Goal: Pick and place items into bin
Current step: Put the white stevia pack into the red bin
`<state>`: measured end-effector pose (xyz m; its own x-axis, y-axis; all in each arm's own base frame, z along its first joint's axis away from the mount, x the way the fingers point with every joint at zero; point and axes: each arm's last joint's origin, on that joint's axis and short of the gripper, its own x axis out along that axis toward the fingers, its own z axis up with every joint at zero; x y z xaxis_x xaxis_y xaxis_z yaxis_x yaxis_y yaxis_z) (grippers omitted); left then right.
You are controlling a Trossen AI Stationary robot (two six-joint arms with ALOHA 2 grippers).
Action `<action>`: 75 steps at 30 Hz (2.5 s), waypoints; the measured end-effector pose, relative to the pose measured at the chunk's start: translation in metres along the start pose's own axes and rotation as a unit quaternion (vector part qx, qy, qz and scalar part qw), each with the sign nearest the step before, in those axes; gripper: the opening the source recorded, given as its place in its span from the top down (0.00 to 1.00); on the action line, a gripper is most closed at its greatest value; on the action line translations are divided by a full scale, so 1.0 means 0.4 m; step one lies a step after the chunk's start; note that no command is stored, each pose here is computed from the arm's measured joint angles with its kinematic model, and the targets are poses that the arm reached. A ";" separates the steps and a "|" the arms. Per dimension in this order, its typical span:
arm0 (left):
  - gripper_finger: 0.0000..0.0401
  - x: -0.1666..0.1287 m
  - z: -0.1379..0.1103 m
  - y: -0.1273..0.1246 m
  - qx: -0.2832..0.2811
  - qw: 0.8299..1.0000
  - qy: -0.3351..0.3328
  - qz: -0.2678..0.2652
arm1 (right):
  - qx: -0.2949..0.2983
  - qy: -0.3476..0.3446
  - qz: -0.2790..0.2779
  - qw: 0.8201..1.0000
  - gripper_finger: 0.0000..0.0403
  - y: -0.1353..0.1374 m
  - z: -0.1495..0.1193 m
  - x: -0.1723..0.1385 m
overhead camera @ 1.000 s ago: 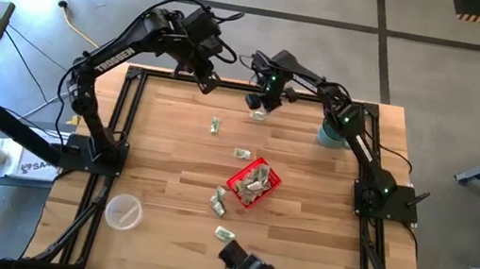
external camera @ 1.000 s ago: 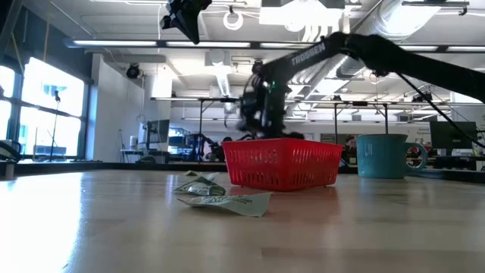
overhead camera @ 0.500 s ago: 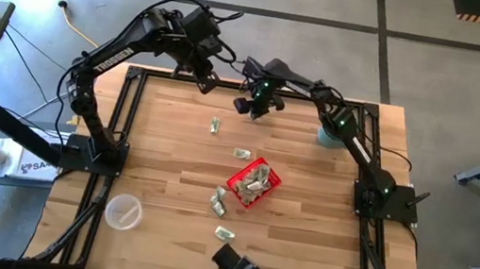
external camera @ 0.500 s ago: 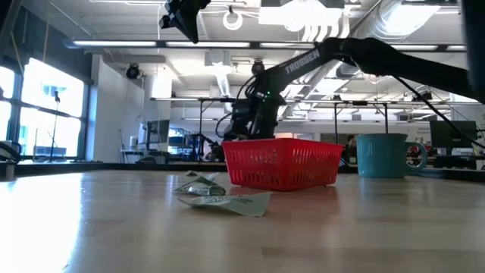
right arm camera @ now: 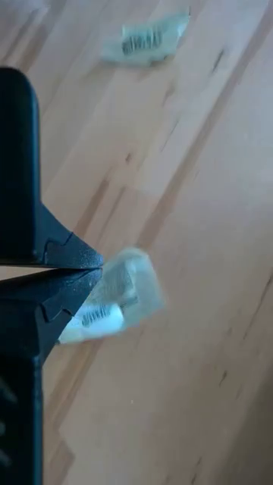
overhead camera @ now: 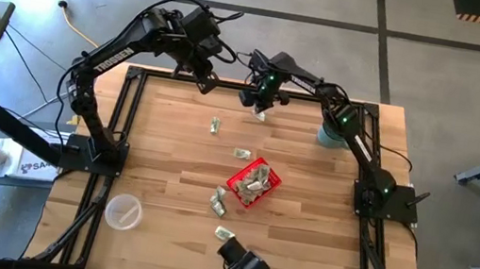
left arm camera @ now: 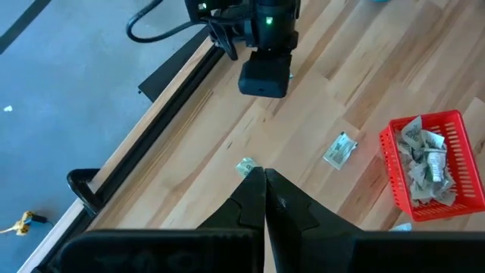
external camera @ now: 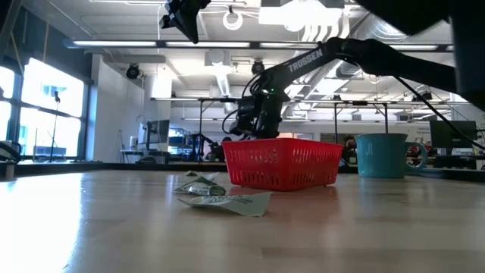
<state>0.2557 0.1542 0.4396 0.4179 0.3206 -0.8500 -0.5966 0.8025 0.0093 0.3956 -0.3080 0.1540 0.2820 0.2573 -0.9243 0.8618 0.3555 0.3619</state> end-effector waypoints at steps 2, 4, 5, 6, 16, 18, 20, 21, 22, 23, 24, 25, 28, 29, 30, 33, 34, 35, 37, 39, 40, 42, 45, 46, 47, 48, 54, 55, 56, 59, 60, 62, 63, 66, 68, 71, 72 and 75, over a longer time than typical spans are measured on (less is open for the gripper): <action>0.89 0.000 0.000 0.000 0.001 1.000 0.000 0.000 | 0.001 -0.006 -0.021 1.000 1.00 -0.005 0.001 0.002; 0.89 0.000 0.000 0.000 0.004 1.000 -0.001 0.000 | 0.004 -0.003 -0.035 0.999 1.00 -0.016 0.001 -0.002; 0.89 0.000 0.001 0.000 0.005 1.000 -0.002 0.000 | 0.006 0.002 -0.039 0.999 1.00 -0.022 0.000 -0.004; 0.89 0.000 0.002 0.000 0.006 1.000 -0.004 0.000 | 0.008 0.008 -0.044 0.999 1.00 -0.028 -0.002 -0.006; 0.89 0.000 0.002 0.000 0.013 1.000 -0.004 0.000 | -0.001 0.017 -0.054 0.998 1.00 -0.033 -0.010 -0.021; 0.89 0.000 0.002 0.000 0.013 1.000 -0.004 0.001 | -0.009 -0.015 -0.056 0.998 1.00 -0.012 -0.018 -0.053; 0.89 0.000 0.002 0.000 0.012 1.000 -0.004 0.001 | -0.021 -0.019 -0.049 0.998 1.00 0.002 -0.027 -0.069; 0.89 0.000 0.002 0.000 0.013 1.000 -0.004 0.001 | -0.022 -0.010 -0.037 0.999 1.00 0.004 -0.030 -0.069; 0.89 0.000 0.002 0.000 0.013 1.000 -0.004 0.001 | -0.020 0.002 -0.025 0.999 1.00 0.002 -0.028 -0.056; 0.89 0.000 0.002 0.000 0.013 1.000 -0.004 0.001 | -0.014 0.011 -0.020 1.000 1.00 -0.003 -0.026 -0.039; 0.89 0.000 0.002 0.000 0.012 1.000 -0.004 0.001 | -0.009 0.016 -0.020 1.000 1.00 -0.008 -0.023 -0.023; 0.89 0.000 0.002 0.000 0.012 1.000 -0.004 0.001 | -0.006 0.017 -0.021 1.000 1.00 -0.015 -0.020 -0.006; 0.89 0.000 0.002 0.000 0.012 1.000 -0.004 0.001 | 0.004 0.021 -0.006 1.000 1.00 -0.020 -0.018 0.010; 0.89 0.001 0.002 0.000 0.012 1.000 -0.004 0.001 | 0.005 0.022 -0.003 1.000 1.00 -0.023 -0.018 0.009; 0.89 0.001 0.002 0.000 0.012 1.000 -0.004 0.000 | 0.007 0.024 -0.004 1.000 1.00 -0.027 -0.018 0.010; 0.89 0.001 0.002 0.000 0.011 1.000 -0.004 0.000 | 0.015 0.032 -0.007 0.999 1.00 -0.043 -0.018 0.025; 0.89 0.001 0.002 0.000 0.011 1.000 -0.004 0.000 | 0.017 0.033 -0.008 0.999 1.00 -0.047 -0.017 0.026; 0.89 0.001 0.002 0.000 0.011 1.000 -0.004 0.000 | 0.018 0.031 -0.010 0.999 1.00 -0.052 -0.015 0.028; 0.89 0.001 0.002 0.000 0.011 1.000 -0.004 0.000 | 0.024 0.036 -0.011 0.999 1.00 -0.063 -0.015 0.032; 0.89 0.001 0.002 0.000 0.010 1.000 -0.004 0.000 | 0.031 0.042 -0.011 0.999 1.00 -0.074 -0.015 0.035; 0.89 0.001 0.002 0.000 0.010 1.000 -0.004 0.000 | 0.033 0.045 -0.012 0.998 1.00 -0.079 -0.015 0.035; 0.89 0.001 0.002 0.000 0.010 1.000 -0.004 0.000 | 0.037 0.047 -0.018 0.998 1.00 -0.086 -0.015 0.033; 0.89 0.001 0.002 0.000 0.011 1.000 -0.004 0.000 | 0.040 0.051 -0.047 0.997 1.00 -0.092 -0.020 0.021; 0.89 0.001 0.002 0.000 0.011 1.000 -0.004 0.000 | 0.039 0.052 -0.062 0.996 0.99 -0.094 -0.021 0.015; 0.89 0.001 0.002 0.000 0.011 1.000 -0.004 0.000 | 0.036 0.051 -0.080 0.995 0.99 -0.097 -0.023 0.009; 0.89 0.001 0.002 0.000 0.012 1.000 -0.004 0.000 | 0.033 0.050 -0.100 0.993 0.99 -0.099 -0.024 0.002; 0.89 0.000 0.007 0.000 0.023 1.000 -0.013 0.000 | -0.001 0.061 -0.181 0.982 1.00 -0.097 -0.041 -0.050; 0.89 0.000 0.008 0.000 0.025 1.000 -0.017 0.000 | -0.008 0.062 -0.179 0.982 0.99 -0.090 -0.043 -0.056; 0.89 0.000 0.010 0.000 0.026 0.999 -0.020 0.000 | -0.018 0.059 -0.173 0.983 0.99 -0.080 -0.044 -0.061; 0.89 0.000 0.011 -0.001 0.028 0.999 -0.021 0.000 | -0.045 0.044 -0.176 0.982 0.96 -0.053 -0.054 -0.078; 0.89 0.000 0.011 0.000 0.028 0.999 -0.021 0.000 | -0.060 0.031 -0.186 0.980 0.94 -0.044 -0.059 -0.087; 0.89 0.000 0.010 0.000 0.029 0.999 -0.020 0.000 | -0.093 0.013 -0.206 0.974 0.89 -0.033 -0.064 -0.098; 0.89 0.000 0.010 0.000 0.029 0.999 -0.020 0.000 | -0.104 0.011 -0.212 0.972 0.85 -0.034 -0.063 -0.100; 0.89 0.000 0.010 0.000 0.037 0.999 -0.020 0.000 | -0.122 0.013 -0.207 0.971 0.71 -0.042 -0.052 -0.086; 0.89 0.000 0.010 0.000 0.038 0.999 -0.020 0.000 | -0.129 0.011 -0.191 0.973 0.60 -0.045 -0.043 -0.080; 0.89 0.000 0.009 0.000 0.038 0.999 -0.018 0.000 | -0.137 0.012 -0.182 0.974 0.46 -0.049 -0.036 -0.071; 0.89 0.000 0.009 0.000 0.038 0.999 -0.018 0.000 | -0.138 0.015 -0.182 0.974 0.42 -0.053 -0.033 -0.065; 0.89 0.001 0.006 0.000 0.038 0.999 -0.012 0.000 | -0.139 0.021 -0.197 0.970 0.36 -0.071 -0.021 -0.047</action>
<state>0.2576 0.1555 0.4407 0.4346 0.3326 -0.8369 -0.5431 0.8381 0.0510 0.3621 -0.3154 0.1619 -0.0697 0.0863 -0.9938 0.7506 0.6608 0.0048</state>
